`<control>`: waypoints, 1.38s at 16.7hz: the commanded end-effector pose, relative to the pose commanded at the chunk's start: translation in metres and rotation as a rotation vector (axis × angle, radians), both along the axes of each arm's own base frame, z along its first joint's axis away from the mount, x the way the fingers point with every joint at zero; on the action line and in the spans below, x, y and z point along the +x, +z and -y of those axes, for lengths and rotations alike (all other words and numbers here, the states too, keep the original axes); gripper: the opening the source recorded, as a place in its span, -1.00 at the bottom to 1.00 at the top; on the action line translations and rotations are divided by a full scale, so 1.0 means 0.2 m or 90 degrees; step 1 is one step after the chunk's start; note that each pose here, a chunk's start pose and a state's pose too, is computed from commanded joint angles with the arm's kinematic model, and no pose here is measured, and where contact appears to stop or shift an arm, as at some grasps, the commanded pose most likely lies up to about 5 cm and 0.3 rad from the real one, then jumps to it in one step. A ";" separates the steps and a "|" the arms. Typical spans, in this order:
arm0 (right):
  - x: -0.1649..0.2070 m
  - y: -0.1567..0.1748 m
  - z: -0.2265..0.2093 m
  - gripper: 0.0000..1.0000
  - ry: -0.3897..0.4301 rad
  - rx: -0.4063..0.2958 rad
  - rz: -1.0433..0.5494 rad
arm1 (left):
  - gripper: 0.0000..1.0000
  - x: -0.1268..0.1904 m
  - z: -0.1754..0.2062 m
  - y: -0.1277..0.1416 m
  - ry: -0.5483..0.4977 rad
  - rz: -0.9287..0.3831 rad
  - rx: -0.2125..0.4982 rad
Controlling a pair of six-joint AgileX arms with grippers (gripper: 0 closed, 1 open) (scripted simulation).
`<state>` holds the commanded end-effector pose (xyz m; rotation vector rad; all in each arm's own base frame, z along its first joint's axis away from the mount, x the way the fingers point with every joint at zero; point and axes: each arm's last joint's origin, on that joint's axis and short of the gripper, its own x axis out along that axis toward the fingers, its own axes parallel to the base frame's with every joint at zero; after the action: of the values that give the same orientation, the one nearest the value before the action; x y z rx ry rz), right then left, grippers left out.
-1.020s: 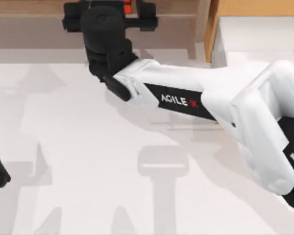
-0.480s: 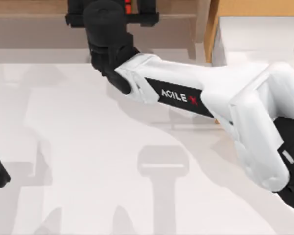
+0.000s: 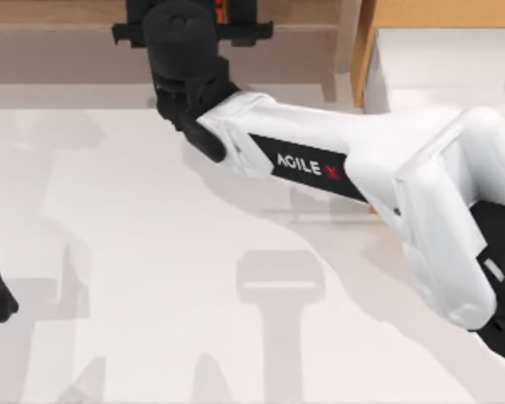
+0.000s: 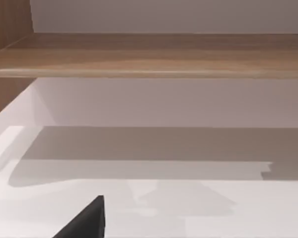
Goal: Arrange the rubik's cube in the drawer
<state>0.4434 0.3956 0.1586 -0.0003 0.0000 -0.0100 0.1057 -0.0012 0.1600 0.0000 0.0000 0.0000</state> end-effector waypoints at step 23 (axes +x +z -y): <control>-0.09 0.10 0.00 -1.00 0.000 0.003 0.000 | 1.00 0.00 0.00 0.00 0.000 0.000 0.000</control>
<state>0.4244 0.3956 0.1788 0.0037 -0.0007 -0.0092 0.1057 -0.0012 0.1600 0.0000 0.0000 0.0000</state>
